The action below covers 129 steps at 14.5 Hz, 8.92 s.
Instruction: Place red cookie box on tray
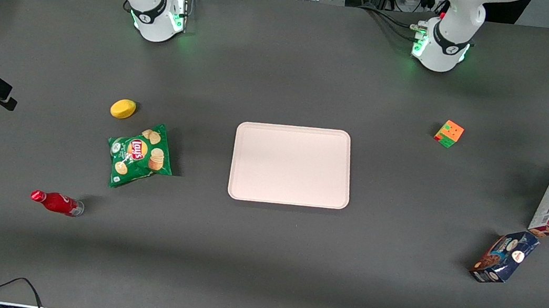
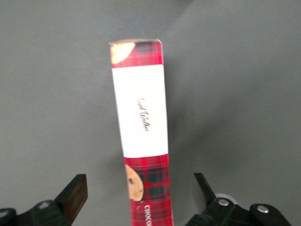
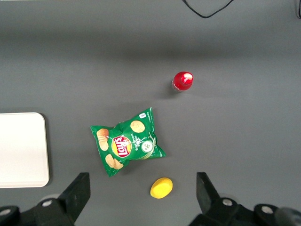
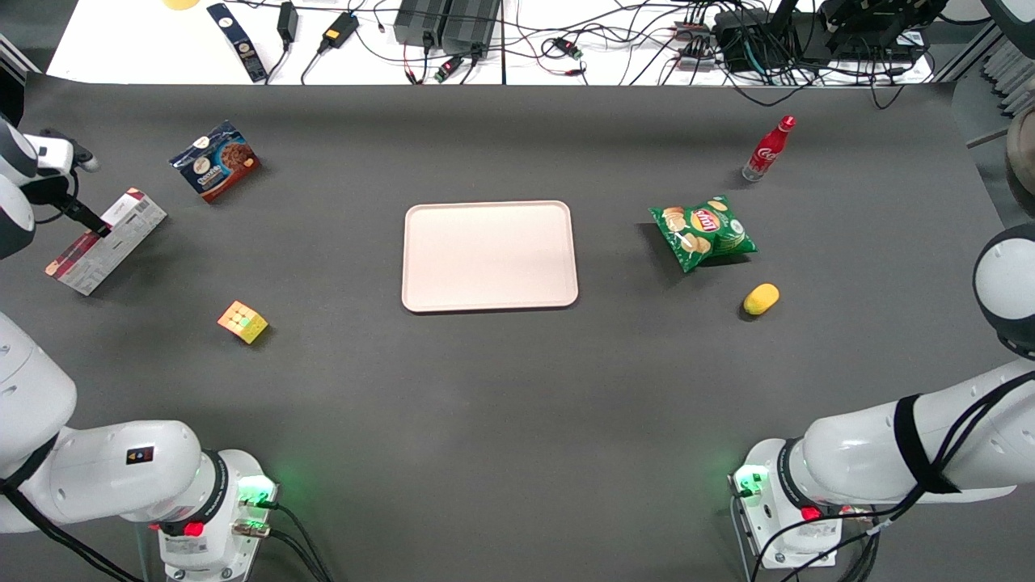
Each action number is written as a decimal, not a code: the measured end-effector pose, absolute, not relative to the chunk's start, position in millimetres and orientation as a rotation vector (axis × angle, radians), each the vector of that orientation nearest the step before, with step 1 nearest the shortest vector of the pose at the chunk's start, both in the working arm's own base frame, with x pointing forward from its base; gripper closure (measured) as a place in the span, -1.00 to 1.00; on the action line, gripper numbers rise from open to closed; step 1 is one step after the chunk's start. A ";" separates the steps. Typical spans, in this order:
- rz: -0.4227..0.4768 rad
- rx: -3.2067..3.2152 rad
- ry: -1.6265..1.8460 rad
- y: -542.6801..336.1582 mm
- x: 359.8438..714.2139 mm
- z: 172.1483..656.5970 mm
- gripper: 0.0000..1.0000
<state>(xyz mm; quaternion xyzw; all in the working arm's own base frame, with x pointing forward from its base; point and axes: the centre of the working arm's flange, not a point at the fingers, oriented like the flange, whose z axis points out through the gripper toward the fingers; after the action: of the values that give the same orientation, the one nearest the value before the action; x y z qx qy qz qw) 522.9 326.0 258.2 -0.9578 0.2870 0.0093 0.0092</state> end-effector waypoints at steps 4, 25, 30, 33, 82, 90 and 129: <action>0.032 -2.998 0.893 324.3 512.2 241.5 -1.00; -0.031 -2.958 0.915 330.9 519.4 225.3 0.48; -0.046 -3.006 0.938 325.0 545.5 334.2 0.48; 0.009 -3.031 0.947 333.1 537.4 429.7 0.48; 0.006 -3.114 -0.078 -378.7 493.7 262.4 0.48; 0.039 -3.157 -0.134 -383.1 493.3 236.2 0.48; 0.036 -3.048 -0.088 -257.5 552.0 572.7 -1.00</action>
<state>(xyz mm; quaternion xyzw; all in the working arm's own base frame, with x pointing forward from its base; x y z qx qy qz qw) 552.0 -257.5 572.7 -0.9985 -0.0289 0.0118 0.0458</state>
